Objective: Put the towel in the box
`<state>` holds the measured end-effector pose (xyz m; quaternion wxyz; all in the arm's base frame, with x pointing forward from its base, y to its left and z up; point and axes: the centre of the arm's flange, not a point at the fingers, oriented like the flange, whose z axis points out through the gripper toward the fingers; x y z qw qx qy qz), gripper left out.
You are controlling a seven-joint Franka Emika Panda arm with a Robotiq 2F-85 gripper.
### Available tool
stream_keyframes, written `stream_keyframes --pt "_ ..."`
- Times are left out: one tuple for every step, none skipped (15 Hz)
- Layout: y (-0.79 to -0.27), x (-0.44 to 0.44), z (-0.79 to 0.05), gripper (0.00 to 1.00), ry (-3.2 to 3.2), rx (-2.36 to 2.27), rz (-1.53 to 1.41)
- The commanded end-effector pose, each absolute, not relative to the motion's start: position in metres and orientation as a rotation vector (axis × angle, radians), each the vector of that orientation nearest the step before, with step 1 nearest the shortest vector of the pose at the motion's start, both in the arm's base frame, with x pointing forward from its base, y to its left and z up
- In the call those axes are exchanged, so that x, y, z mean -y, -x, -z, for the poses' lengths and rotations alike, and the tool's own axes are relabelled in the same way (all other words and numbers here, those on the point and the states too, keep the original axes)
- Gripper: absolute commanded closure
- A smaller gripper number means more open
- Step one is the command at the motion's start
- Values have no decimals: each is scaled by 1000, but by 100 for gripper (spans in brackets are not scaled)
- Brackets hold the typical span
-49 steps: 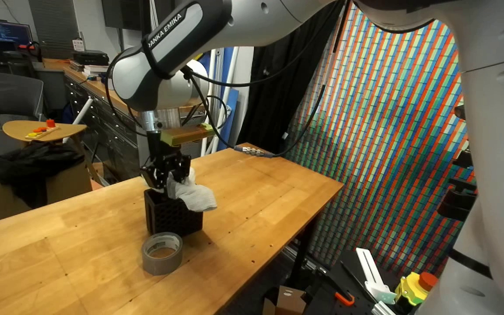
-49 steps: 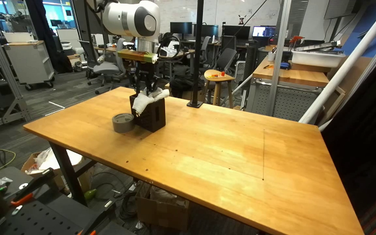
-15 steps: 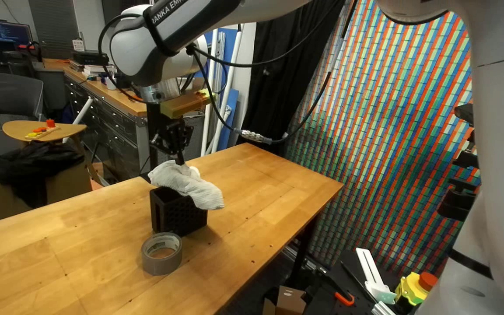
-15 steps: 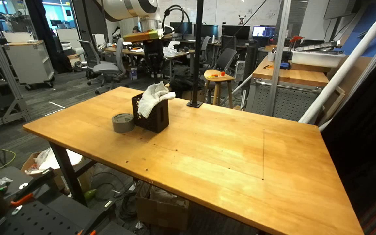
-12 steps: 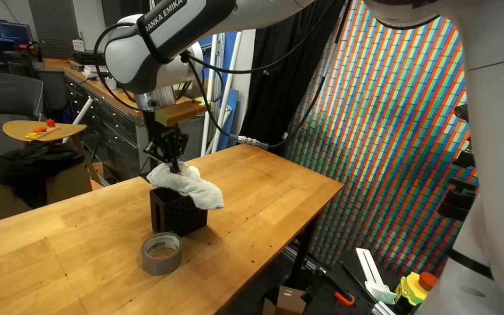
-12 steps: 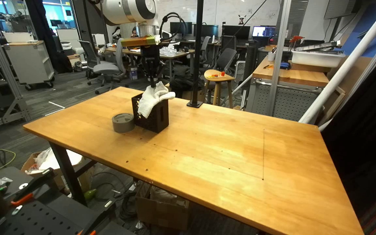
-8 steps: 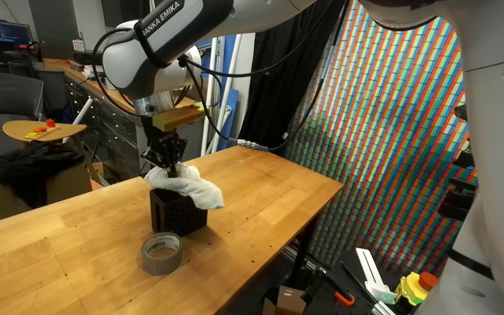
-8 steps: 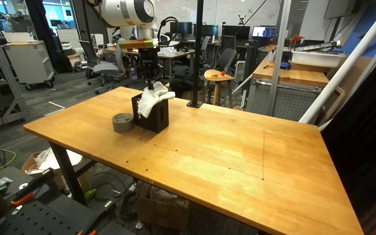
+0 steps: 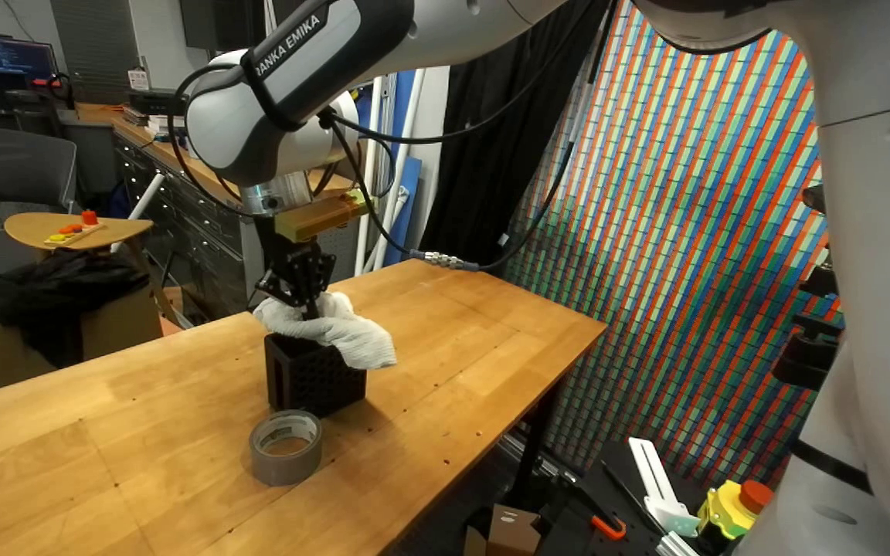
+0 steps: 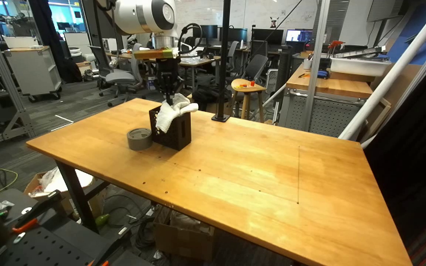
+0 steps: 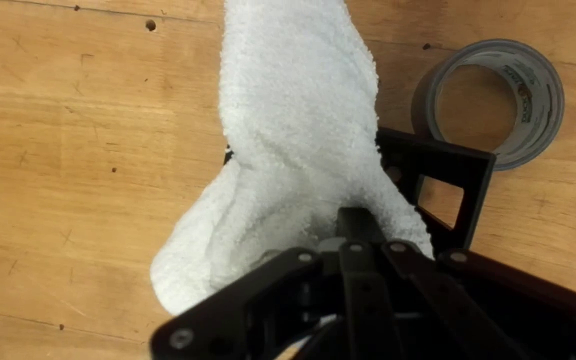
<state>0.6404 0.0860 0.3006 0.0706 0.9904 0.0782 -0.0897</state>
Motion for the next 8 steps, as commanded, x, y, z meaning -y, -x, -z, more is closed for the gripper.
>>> stream_keyframes --pt "-630 -89 -297 99 -2987 -251 276" --pt "-630 -90 -295 99 -2989 -255 279" --pt "-631 -90 -293 99 -2991 -258 281" --pt "-631 -91 -292 99 -2994 -261 281" --pt "-632 -92 -290 99 -2996 -267 280" --pt "-633 -93 -288 99 -2999 -271 279" --pt "-634 -94 -286 99 -3003 -275 279" --pt "-634 -96 -282 99 -3009 -280 278"
